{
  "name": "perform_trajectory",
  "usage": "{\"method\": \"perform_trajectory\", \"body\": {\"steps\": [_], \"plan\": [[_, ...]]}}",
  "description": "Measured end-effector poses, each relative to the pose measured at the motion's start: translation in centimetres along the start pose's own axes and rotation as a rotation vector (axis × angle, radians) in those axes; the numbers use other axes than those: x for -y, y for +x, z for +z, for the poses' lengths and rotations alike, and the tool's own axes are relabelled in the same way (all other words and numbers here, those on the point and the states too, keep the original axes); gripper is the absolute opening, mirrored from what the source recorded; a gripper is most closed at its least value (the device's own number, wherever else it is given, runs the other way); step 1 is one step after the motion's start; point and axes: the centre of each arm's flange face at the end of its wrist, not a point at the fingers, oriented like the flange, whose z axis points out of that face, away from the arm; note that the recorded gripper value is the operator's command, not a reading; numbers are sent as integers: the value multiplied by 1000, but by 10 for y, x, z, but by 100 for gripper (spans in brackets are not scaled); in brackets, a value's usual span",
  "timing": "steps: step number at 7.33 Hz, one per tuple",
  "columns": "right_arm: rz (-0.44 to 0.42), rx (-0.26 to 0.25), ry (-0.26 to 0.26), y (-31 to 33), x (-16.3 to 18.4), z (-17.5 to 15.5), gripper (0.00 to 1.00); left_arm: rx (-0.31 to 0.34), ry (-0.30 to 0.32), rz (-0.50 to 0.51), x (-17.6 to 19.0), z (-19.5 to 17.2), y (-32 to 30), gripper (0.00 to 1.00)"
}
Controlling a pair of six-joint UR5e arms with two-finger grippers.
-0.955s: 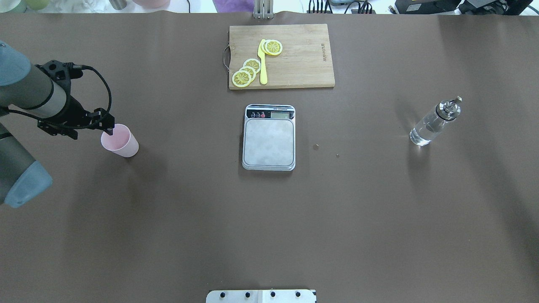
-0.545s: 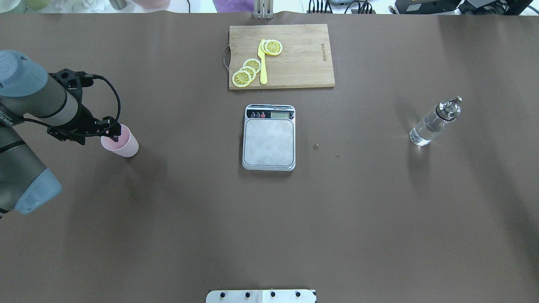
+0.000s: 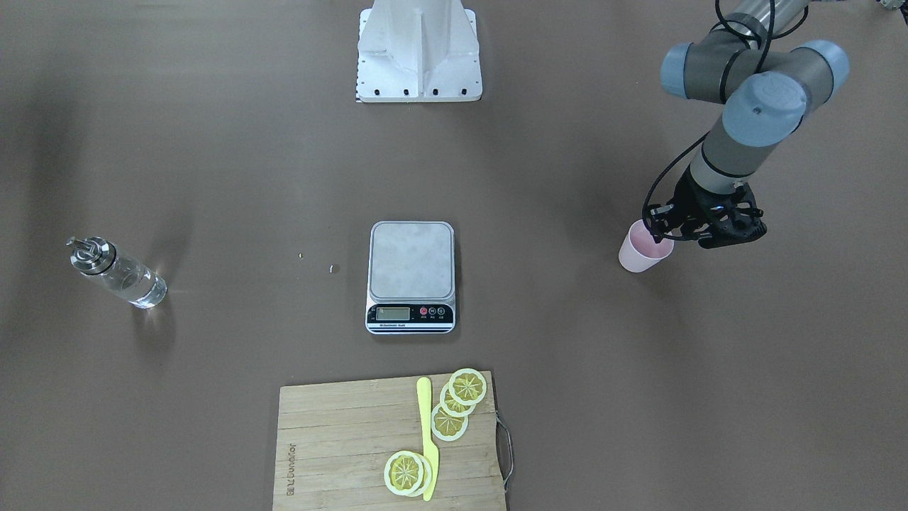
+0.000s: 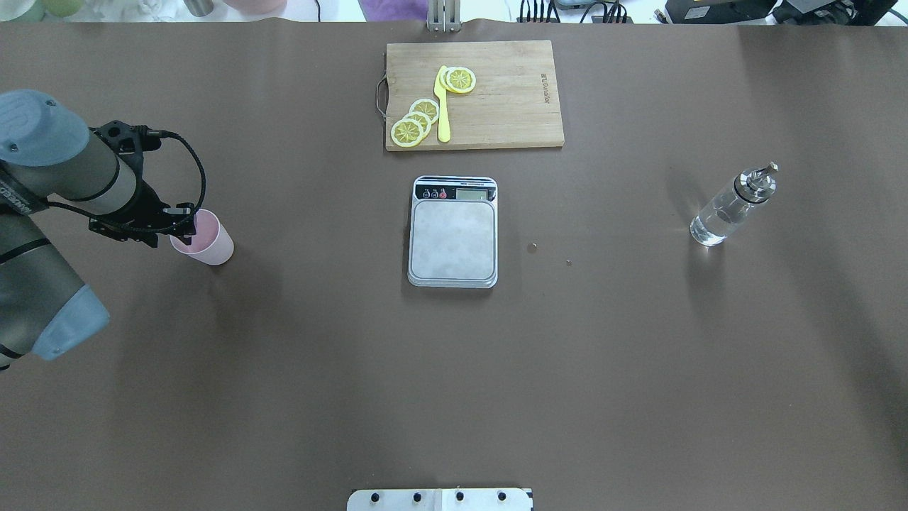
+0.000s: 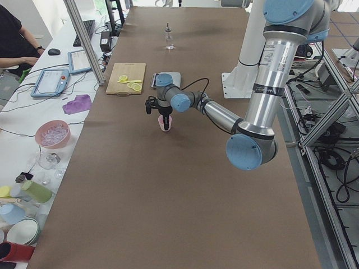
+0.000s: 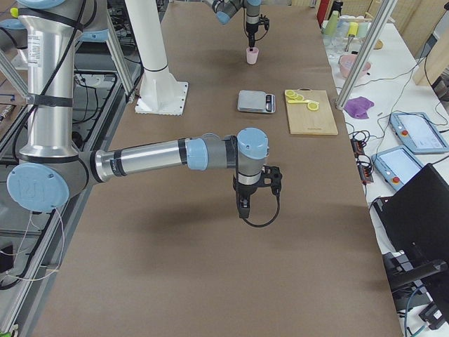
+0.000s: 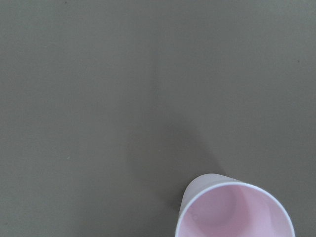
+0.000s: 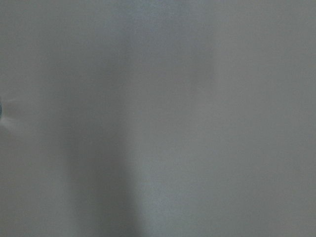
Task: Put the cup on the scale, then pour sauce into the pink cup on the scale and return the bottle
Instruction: 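Lift the pink cup with the left gripper and carry it over the scale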
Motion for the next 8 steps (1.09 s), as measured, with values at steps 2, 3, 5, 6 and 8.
{"method": "perform_trajectory", "body": {"steps": [2,3,5,6,8], "plan": [[0,0,1,0,0,0,100,1,-1,-1,3,2,4,0],[0,0,1,0,0,-1,100,-1,0,-1,4,2,6,0],[-1,0,4,-1,2,-2,100,-2,0,-2,4,1,7,0],[-1,0,4,-1,2,-2,100,-7,2,0,4,-4,8,0],[-1,0,4,-1,2,-2,100,-26,5,-28,14,-43,11,0]]}}
